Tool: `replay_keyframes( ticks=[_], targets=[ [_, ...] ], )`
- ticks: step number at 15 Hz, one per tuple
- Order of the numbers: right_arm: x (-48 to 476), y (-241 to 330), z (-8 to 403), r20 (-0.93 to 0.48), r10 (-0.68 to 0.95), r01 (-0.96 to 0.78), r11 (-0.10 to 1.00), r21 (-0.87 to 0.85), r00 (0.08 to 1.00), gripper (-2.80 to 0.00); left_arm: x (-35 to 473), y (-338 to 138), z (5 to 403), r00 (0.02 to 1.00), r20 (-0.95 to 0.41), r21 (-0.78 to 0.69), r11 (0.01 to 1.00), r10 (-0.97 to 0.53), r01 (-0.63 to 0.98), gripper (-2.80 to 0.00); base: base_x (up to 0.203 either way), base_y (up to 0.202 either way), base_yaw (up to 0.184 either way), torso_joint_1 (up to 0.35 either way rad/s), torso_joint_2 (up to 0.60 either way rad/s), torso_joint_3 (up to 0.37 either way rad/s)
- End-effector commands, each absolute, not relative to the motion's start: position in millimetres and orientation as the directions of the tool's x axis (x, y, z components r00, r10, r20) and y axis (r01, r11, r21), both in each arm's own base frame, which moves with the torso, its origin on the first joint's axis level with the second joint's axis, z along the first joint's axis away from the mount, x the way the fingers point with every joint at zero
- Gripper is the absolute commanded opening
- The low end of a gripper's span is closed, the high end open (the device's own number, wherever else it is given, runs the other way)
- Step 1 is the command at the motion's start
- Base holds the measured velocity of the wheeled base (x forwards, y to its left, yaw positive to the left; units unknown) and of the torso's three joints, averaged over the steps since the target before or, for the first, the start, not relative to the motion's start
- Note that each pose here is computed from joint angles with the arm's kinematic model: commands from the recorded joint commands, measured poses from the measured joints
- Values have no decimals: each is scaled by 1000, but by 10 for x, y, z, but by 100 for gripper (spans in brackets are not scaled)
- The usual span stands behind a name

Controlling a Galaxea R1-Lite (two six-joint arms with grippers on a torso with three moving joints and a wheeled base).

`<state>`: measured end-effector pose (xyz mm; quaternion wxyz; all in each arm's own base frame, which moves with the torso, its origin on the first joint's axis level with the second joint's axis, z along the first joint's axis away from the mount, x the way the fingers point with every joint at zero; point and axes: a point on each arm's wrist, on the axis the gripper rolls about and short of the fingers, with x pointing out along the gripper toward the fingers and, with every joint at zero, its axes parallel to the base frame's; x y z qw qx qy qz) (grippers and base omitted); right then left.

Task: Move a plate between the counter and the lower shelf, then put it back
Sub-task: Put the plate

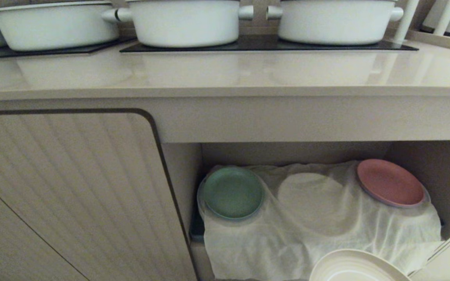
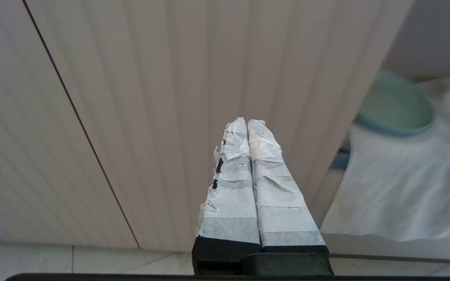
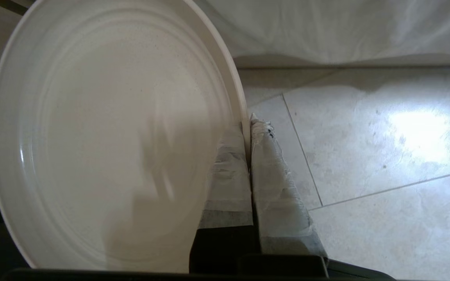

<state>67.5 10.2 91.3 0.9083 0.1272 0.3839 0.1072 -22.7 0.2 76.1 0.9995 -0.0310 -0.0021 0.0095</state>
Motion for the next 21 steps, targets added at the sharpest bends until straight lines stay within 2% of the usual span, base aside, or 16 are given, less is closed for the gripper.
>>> replay_keyframes(
  ticks=[1,21],
  targets=[
    [675,103,909,-672,295,-97,944,316,680,-280,-227,2,761,1000,5,-63,998,20,-20,-280,0,0,0,166,-549,-298],
    [678,106,921,-667,297,-101,943,317,683,-280,-227,2,761,1000,5,-63,998,20,-20,-280,0,0,0,206,-495,-282]
  ],
)
